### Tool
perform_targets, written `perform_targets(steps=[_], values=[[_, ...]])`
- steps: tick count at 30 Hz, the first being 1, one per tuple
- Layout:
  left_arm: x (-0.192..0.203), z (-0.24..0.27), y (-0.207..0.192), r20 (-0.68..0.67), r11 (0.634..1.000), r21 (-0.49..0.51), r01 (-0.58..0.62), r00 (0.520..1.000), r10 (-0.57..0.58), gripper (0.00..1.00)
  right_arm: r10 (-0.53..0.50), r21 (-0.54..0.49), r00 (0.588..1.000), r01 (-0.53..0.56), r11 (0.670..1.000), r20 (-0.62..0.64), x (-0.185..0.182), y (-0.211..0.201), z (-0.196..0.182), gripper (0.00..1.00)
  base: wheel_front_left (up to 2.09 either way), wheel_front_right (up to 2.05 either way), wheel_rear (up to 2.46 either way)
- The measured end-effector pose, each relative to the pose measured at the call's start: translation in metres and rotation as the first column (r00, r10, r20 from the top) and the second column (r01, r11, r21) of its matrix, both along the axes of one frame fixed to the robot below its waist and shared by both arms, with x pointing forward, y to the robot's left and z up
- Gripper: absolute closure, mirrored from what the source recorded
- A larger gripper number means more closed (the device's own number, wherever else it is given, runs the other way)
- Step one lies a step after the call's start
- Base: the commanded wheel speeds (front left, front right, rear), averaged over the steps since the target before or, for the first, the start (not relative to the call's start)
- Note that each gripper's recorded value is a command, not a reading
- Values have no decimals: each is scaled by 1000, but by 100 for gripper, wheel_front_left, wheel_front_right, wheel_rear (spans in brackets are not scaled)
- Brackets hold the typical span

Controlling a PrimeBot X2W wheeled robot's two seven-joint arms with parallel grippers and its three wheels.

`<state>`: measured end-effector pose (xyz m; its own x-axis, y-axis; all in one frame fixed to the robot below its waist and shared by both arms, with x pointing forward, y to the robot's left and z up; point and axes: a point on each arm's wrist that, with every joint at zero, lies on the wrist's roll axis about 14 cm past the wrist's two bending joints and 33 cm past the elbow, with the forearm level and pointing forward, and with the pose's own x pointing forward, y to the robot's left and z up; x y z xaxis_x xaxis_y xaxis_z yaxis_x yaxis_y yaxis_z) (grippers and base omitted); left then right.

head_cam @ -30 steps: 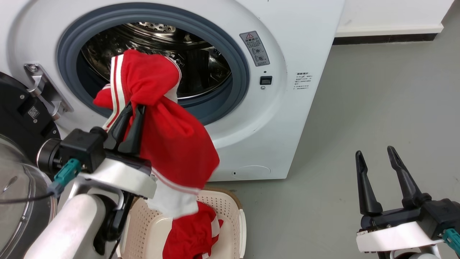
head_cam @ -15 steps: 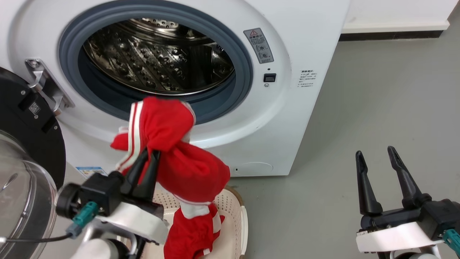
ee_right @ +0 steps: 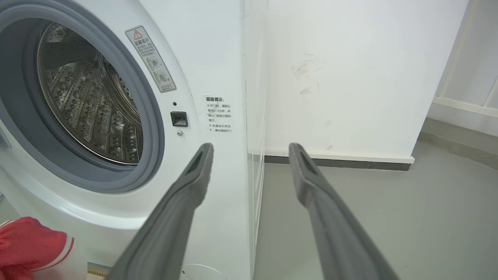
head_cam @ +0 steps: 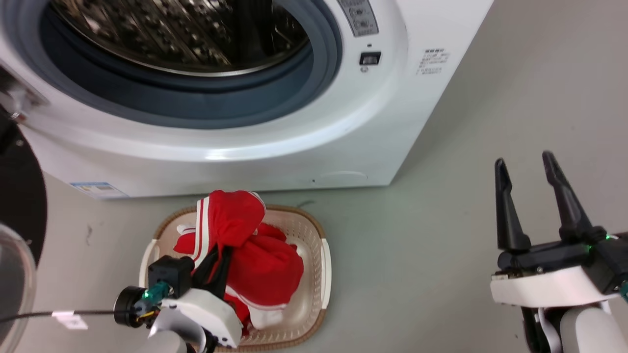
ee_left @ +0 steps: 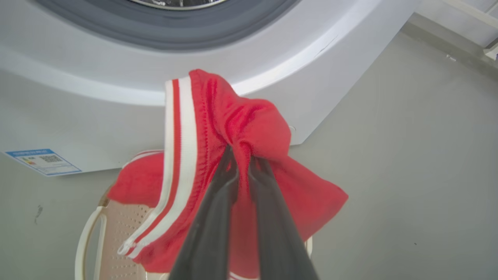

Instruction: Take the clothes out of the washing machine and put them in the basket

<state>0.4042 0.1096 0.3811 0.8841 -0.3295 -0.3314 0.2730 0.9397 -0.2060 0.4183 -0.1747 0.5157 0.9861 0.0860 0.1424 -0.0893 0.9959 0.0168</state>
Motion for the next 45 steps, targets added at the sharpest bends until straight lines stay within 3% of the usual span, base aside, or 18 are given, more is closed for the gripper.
perform_targets(steps=[6, 13, 20, 25, 29, 30, 31, 35, 45], values=[[7, -73, 5, -177, 999, 46, 4, 984, 4, 100, -20, -19, 999, 20, 1000, -34, 22, -8, -20, 0, 0, 0, 0], [5, -150, 7, -369, 991, 117, 66, 929, -19, 100, -49, -31, 994, 46, 998, -101, 43, -19, -55, 0, 0, 0, 0], [-4, -210, 4, -523, 976, 163, 144, 852, -39, 100, -77, -34, 984, 72, 997, -160, 55, -31, -87, 0, 0, 0, 0], [-17, -248, 5, -648, 960, 210, 186, 762, -6, 100, -104, -36, 971, 98, 994, -217, 58, -41, -114, 0, 0, 0, 0], [-27, -259, -4, -697, 945, 209, 250, 717, -36, 100, -106, -38, 967, 100, 994, -231, 60, -42, -121, 0, 0, 0, 0], [-30, -260, -6, -705, 943, 208, 259, 708, -39, 65, -106, -38, 967, 100, 994, -234, 59, -42, -121, 0, 0, 0, 0], [-30, -260, -6, -709, 940, 213, 267, 704, -39, 0, -107, -38, 967, 101, 994, -233, 59, -43, -120, 0, 0, 0, 0], [-30, -251, -7, -700, 942, 210, 260, 713, -40, 0, -109, -35, 971, 104, 994, -213, 58, -43, -110, 0, 0, 0, 0], [-23, -200, -8, -569, 970, 180, 166, 821, -35, 0, -96, -18, 985, 94, 995, -140, 44, -37, -70, 0, 0, 0, 0]])
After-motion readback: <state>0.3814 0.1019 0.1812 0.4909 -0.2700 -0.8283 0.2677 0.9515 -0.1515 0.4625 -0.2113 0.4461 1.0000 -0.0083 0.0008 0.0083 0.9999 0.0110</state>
